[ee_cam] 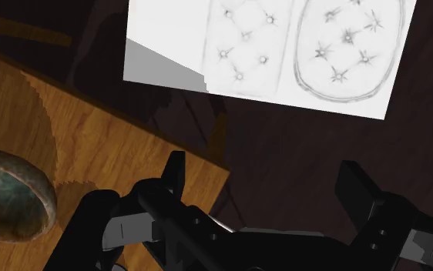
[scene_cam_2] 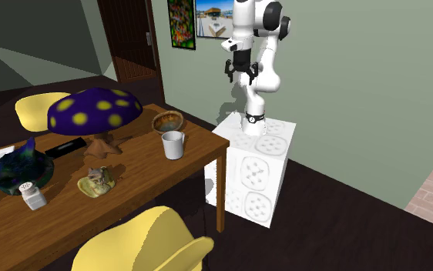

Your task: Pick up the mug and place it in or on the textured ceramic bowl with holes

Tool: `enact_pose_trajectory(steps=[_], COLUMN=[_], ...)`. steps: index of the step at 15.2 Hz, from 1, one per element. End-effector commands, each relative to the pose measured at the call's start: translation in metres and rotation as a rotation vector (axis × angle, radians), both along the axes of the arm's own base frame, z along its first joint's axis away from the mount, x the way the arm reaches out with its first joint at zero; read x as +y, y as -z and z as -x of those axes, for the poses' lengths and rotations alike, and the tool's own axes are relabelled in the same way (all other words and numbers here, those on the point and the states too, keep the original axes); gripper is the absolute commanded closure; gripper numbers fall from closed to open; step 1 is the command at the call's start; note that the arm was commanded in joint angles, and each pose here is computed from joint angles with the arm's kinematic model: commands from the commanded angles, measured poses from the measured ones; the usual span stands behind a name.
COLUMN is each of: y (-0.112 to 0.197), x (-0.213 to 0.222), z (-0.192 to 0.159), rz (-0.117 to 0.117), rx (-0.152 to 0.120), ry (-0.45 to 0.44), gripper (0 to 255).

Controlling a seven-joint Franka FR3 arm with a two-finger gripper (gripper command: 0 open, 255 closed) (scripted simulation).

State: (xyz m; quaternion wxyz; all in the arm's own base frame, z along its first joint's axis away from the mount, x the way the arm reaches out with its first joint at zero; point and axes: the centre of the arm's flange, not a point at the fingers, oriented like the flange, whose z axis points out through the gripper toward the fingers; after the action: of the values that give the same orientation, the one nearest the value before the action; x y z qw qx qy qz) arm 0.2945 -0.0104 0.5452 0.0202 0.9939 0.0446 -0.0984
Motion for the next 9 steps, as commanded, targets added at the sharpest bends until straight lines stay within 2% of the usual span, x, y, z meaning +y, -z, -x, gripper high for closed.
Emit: enact_pose_trajectory(steps=[1, 9], y=[0.0, 0.047], x=[0.0, -0.036], z=[0.0, -0.081], rz=[0.0, 0.008], rx=[0.0, -0.039], ry=[0.0, 0.003], gripper=[0, 0])
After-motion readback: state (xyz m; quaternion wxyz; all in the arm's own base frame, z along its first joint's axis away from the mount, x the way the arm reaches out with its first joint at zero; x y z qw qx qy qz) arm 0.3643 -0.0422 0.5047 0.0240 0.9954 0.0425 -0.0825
